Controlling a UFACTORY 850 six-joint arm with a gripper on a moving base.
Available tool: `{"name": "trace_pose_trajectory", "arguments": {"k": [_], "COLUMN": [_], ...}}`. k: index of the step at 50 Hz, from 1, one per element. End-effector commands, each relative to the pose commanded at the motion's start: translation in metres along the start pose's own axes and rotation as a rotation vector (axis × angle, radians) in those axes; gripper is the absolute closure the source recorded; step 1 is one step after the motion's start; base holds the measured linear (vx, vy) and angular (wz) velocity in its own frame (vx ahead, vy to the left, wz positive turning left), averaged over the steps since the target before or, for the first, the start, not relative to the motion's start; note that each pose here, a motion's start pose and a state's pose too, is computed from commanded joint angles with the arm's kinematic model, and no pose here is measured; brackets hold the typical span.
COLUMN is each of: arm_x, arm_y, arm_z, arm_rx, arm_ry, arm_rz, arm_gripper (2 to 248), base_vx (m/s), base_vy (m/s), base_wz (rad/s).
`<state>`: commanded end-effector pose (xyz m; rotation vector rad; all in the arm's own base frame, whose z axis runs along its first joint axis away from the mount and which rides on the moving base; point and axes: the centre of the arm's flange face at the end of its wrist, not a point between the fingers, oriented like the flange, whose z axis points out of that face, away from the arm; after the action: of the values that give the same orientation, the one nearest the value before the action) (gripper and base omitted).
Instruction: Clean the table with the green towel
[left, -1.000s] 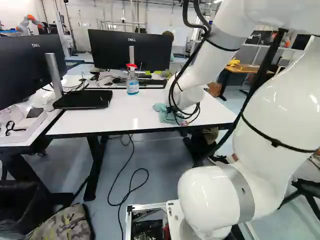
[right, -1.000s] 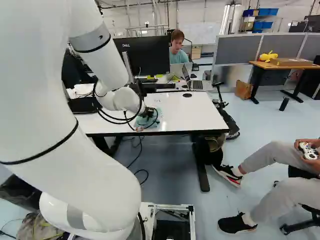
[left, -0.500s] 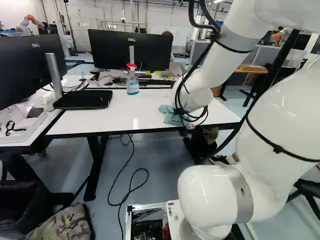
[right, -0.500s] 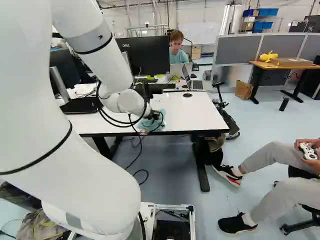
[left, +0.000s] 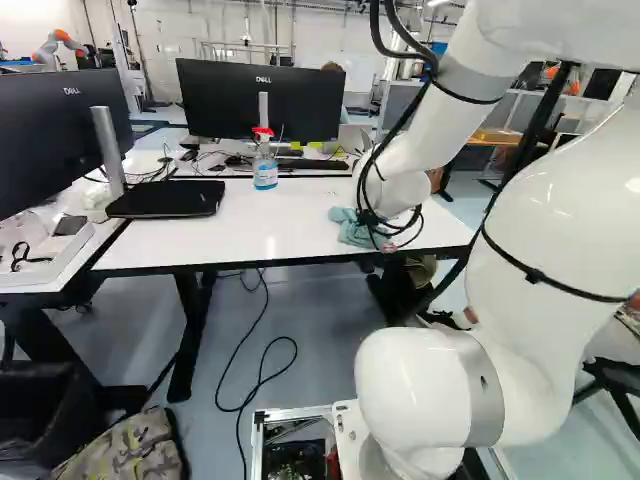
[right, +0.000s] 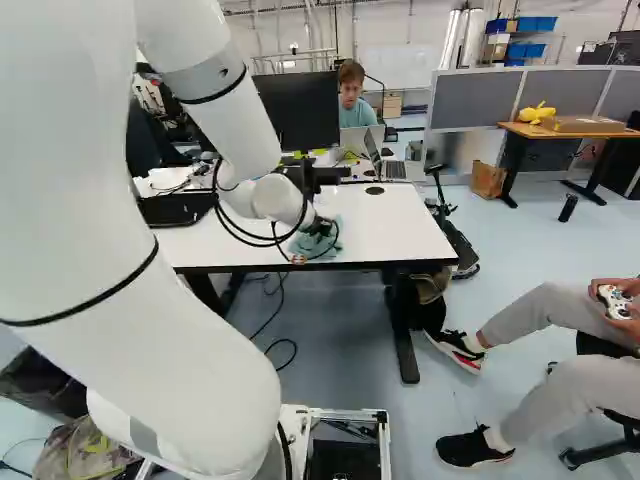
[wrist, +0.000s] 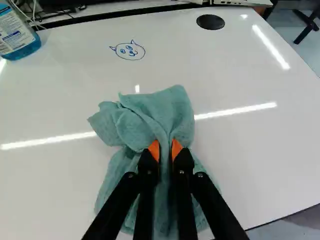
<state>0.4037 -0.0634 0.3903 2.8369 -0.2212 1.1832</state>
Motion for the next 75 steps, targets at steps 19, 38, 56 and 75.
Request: {"name": "trace_pose_trajectory", "arguments": {"k": [19,38,56,75], "arm_x": [0.027,0.051,0.058,0.042], "arm_y": [-0.003,-0.02,-0.046,-0.068], "arm_z": [0.027,0.053,0.06,0.043], "arm_rx": [0.005,0.029,0.067,0.103], "arm_ry": [0.006,0.016,0.02,0.013], "arm_rz": [-0.005,-0.028,-0.065,-0.1], "arm_gripper": [202,202,202,202], "base_vx": [0.0,0.0,0.0,0.0], "base_vy": [0.0,0.0,0.0,0.0], "base_wz": [0.0,0.0,0.0,0.0]}}
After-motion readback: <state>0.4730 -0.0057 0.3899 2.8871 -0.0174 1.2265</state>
